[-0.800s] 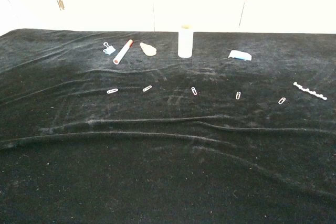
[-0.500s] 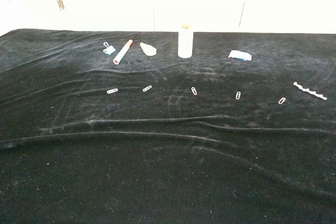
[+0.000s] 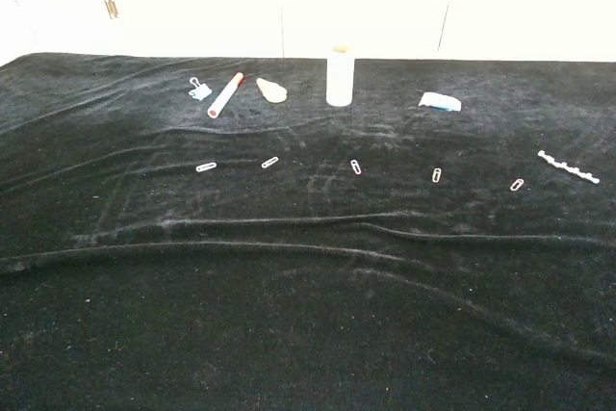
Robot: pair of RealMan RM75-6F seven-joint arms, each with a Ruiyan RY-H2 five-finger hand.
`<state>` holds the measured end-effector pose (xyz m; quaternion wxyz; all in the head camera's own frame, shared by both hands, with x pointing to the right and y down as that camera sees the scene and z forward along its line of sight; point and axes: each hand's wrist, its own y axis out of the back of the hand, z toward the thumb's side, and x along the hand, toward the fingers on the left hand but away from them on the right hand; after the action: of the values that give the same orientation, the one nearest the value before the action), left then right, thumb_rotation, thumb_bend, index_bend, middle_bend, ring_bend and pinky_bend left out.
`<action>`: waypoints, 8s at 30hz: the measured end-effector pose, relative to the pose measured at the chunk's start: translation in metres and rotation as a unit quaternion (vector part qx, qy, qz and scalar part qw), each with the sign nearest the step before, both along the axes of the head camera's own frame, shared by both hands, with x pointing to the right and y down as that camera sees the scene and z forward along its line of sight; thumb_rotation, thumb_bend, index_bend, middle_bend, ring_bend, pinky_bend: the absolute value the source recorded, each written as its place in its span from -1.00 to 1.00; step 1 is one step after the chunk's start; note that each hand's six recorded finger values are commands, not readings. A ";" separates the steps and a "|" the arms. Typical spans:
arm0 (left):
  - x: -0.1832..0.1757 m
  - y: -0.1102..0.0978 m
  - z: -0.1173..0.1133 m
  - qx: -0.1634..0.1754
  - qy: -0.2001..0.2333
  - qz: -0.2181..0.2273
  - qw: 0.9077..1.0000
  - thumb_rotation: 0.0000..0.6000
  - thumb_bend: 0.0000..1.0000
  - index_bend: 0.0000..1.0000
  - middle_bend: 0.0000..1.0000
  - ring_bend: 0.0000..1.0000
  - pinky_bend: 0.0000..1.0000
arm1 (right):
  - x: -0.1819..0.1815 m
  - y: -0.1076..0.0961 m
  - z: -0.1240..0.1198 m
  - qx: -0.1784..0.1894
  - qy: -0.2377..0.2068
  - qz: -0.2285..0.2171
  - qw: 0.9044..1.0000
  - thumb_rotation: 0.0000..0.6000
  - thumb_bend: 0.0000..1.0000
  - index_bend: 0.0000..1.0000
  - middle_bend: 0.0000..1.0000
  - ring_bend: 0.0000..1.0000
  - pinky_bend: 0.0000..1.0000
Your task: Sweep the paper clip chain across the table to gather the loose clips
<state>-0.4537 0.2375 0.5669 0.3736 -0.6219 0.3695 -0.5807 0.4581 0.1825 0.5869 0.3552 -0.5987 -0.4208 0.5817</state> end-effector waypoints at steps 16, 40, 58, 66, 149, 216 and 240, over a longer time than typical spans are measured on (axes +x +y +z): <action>-0.024 0.001 -0.018 0.006 0.035 -0.037 0.999 1.00 -0.23 -0.99 -0.79 -0.78 -0.87 | -0.047 -0.050 0.089 -0.095 -0.007 0.073 0.993 1.00 -0.27 -0.34 -1.00 -1.00 -1.00; -0.040 0.001 -0.023 -0.008 0.066 -0.047 0.997 1.00 -0.23 -1.00 -0.79 -0.77 -0.86 | -0.080 -0.066 0.167 -0.128 0.037 0.091 0.987 1.00 -0.27 -0.34 -1.00 -1.00 -1.00; -0.044 -0.001 -0.020 -0.015 0.059 -0.056 0.997 1.00 -0.23 -1.00 -0.79 -0.77 -0.86 | -0.067 -0.086 0.181 -0.133 0.061 0.105 0.984 1.00 -0.27 -0.34 -1.00 -1.00 -1.00; -0.046 -0.003 -0.018 -0.018 0.057 -0.060 0.996 1.00 -0.23 -1.00 -0.79 -0.77 -0.86 | -0.059 -0.099 0.188 -0.144 0.052 0.109 0.982 1.00 -0.27 -0.34 -1.00 -1.00 -1.00; -0.047 -0.011 -0.015 -0.016 0.066 -0.049 0.996 1.00 0.20 -1.00 -0.78 -0.76 -0.87 | -0.078 -0.104 0.191 -0.164 0.130 -0.046 0.977 1.00 -0.23 0.43 -0.72 -0.87 -1.00; -0.048 -0.008 -0.019 -0.007 0.071 -0.052 0.996 1.00 0.20 -1.00 -0.78 -0.77 -0.87 | -0.105 -0.069 0.156 -0.144 0.069 -0.087 0.983 1.00 -0.18 0.77 -0.53 -0.82 -1.00; -0.053 -0.009 -0.021 -0.005 0.074 -0.061 0.995 1.00 0.20 -1.00 -0.78 -0.77 -0.87 | -0.160 -0.089 0.153 -0.108 -0.013 -0.112 0.988 1.00 -0.18 0.77 -0.53 -0.82 -1.00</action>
<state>-0.5069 0.2283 0.5462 0.3066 -0.6411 0.4302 -0.5567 0.2982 0.0936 0.7402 0.3458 -0.6842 -0.2905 0.5726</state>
